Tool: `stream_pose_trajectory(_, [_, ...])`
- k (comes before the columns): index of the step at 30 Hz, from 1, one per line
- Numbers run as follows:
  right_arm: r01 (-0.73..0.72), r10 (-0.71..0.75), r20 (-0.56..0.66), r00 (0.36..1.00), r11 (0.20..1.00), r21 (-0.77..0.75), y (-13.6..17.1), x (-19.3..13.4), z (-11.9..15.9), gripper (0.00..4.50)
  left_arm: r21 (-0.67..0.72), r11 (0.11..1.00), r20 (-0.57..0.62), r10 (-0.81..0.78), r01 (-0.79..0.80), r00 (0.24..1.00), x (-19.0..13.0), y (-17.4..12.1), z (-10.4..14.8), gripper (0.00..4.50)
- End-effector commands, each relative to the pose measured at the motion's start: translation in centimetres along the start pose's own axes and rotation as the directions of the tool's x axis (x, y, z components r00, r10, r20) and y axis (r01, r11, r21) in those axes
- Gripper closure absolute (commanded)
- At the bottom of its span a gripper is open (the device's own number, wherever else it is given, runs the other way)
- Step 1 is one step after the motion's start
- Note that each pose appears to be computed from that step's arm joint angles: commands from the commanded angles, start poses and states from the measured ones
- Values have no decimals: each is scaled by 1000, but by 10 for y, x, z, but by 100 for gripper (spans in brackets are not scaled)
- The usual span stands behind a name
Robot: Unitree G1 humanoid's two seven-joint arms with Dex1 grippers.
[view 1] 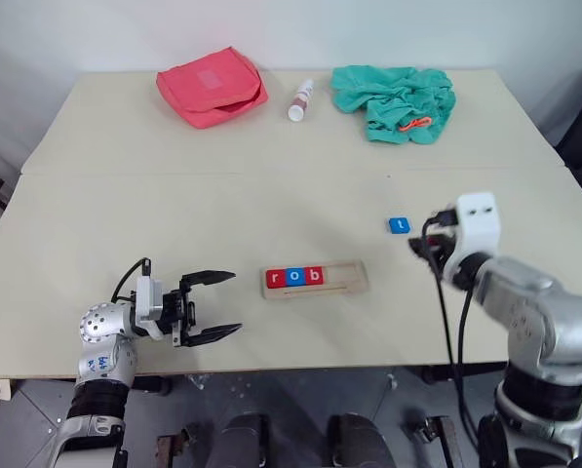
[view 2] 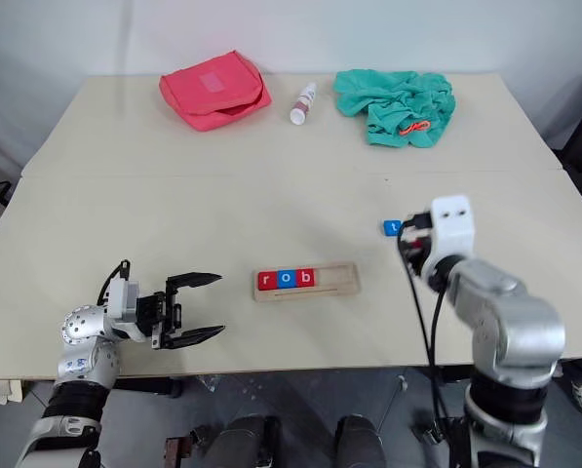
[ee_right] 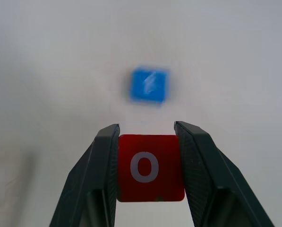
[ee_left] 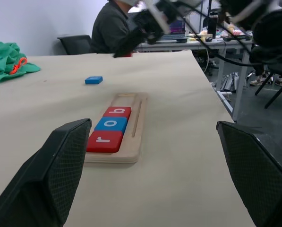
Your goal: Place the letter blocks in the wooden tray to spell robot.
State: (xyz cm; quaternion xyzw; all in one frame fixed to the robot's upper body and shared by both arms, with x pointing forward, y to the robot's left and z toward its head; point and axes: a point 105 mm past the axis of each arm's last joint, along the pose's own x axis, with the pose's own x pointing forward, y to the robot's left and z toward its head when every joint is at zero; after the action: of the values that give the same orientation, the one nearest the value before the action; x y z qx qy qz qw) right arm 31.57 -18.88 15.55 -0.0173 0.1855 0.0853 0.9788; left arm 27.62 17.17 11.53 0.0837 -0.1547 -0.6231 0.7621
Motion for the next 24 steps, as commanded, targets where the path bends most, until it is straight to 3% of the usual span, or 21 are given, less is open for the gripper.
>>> stream_pose_trajectory(1, [38, -37, 39, 999, 999, -8, 2, -8, 4, 308, 7, 999, 4, -37, 37, 999, -2, 0, 4, 0])
stream_pose_trajectory(8, [59, -59, 33, 998, 998, 18, 2, -4, -2, 308, 5, 999, 7, -42, 42, 999, 0, 0, 4, 0])
stream_pose_trajectory(17, [19, -20, 59, 998, 1000, 11, 5, -2, -3, 3, 9, 999, 5, -32, 32, 999, -1, 0, 5, 0])
stream_pose_trajectory(24, [-145, 155, 42, 987, 972, -184, 1, -12, 11, 3, 13, 1000, 10, -24, 24, 1000, 1, 1, 4, 0])
